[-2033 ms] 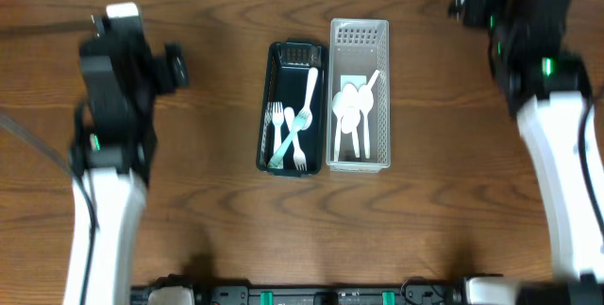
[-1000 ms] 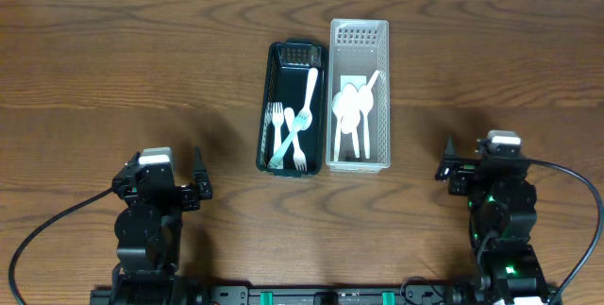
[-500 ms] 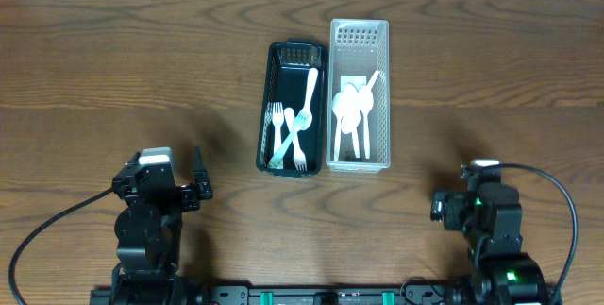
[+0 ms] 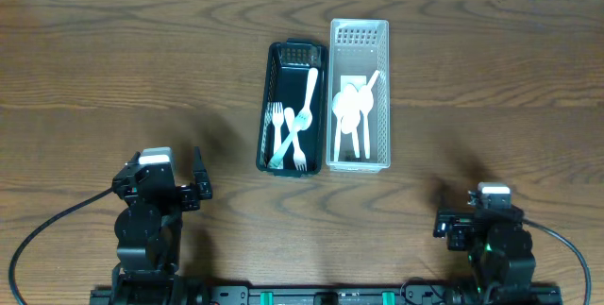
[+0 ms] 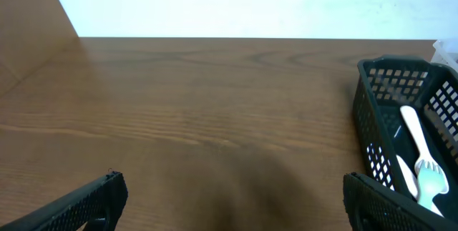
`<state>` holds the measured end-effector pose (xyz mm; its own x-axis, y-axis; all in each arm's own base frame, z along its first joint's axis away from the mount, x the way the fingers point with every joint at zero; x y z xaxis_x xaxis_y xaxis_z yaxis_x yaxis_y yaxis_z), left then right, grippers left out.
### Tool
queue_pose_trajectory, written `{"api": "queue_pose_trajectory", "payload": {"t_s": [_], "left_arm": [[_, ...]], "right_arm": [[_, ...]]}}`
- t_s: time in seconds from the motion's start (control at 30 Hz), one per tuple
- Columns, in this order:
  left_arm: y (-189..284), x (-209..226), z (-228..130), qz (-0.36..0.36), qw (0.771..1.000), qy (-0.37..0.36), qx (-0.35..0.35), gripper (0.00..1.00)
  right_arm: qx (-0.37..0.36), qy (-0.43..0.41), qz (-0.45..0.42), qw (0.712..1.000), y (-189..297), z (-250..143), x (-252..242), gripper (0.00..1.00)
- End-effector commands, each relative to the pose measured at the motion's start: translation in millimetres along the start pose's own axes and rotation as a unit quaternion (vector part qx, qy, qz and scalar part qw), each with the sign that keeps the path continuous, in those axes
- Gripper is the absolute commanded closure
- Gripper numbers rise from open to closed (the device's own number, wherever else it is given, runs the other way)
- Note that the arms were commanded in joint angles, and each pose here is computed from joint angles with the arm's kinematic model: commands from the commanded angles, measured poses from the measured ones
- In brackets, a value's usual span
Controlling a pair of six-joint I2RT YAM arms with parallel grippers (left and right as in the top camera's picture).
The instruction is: Pack container
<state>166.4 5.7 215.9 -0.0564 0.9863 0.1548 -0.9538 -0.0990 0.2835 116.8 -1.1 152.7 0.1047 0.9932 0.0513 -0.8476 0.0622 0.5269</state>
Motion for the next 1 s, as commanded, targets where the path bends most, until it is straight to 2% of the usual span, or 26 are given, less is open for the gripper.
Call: {"api": "queue_pose_trajectory", "payload": {"t_s": [0.0, 0.07, 0.13, 0.23, 0.3, 0.37, 0.5, 0.63, 0.97], "left_arm": [[1, 1, 3, 0.005, 1.0, -0.006, -0.006, 0.02], [1, 1, 3, 0.005, 1.0, -0.006, -0.006, 0.02], [1, 1, 3, 0.005, 1.0, -0.006, -0.006, 0.02], [1, 1, 3, 0.005, 1.0, -0.006, -0.006, 0.02], [1, 1, 3, 0.005, 1.0, -0.006, -0.006, 0.02], [1, 1, 3, 0.005, 1.0, -0.006, -0.006, 0.02], [1, 1, 3, 0.005, 1.0, -0.006, -0.006, 0.02], [1, 1, 3, 0.005, 1.0, -0.006, -0.006, 0.02], [1, 1, 3, 0.005, 1.0, -0.006, -0.006, 0.02]], "right_arm": [[-0.02, 0.009, 0.004, 1.0, 1, 5, 2, 0.01], [-0.062, 0.002, 0.013, 0.998, 2, 19, 5, 0.01], [-0.136, 0.007, 0.024, 0.99, 5, 42, 9, 0.01], [-0.231, 0.055, 0.026, 0.971, 5, 64, 14, 0.01], [-0.261, 0.067, 0.023, 0.963, 0, 67, 15, 0.01], [-0.269, 0.066, 0.027, 0.96, -10, 60, 17, 0.01], [-0.241, 0.074, 0.047, 0.967, -35, 33, 21, 0.01], [-0.242, 0.092, 0.05, 0.965, -35, 33, 21, 0.01], [-0.24, 0.065, 0.065, 0.966, -35, 33, 22, 0.01]]}}
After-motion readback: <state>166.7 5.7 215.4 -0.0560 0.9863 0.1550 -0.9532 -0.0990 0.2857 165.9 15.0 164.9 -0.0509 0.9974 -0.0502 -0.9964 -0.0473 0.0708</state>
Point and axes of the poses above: each gripper's point midway between its finger pads, its own y axis back along the fingers, its own x axis along the line the jaws close on, z = x × y, the point moved 8 cm from there along y, back along the fingers, and after that the axes turned 7 degrees about -y, right-handed, at the moved point
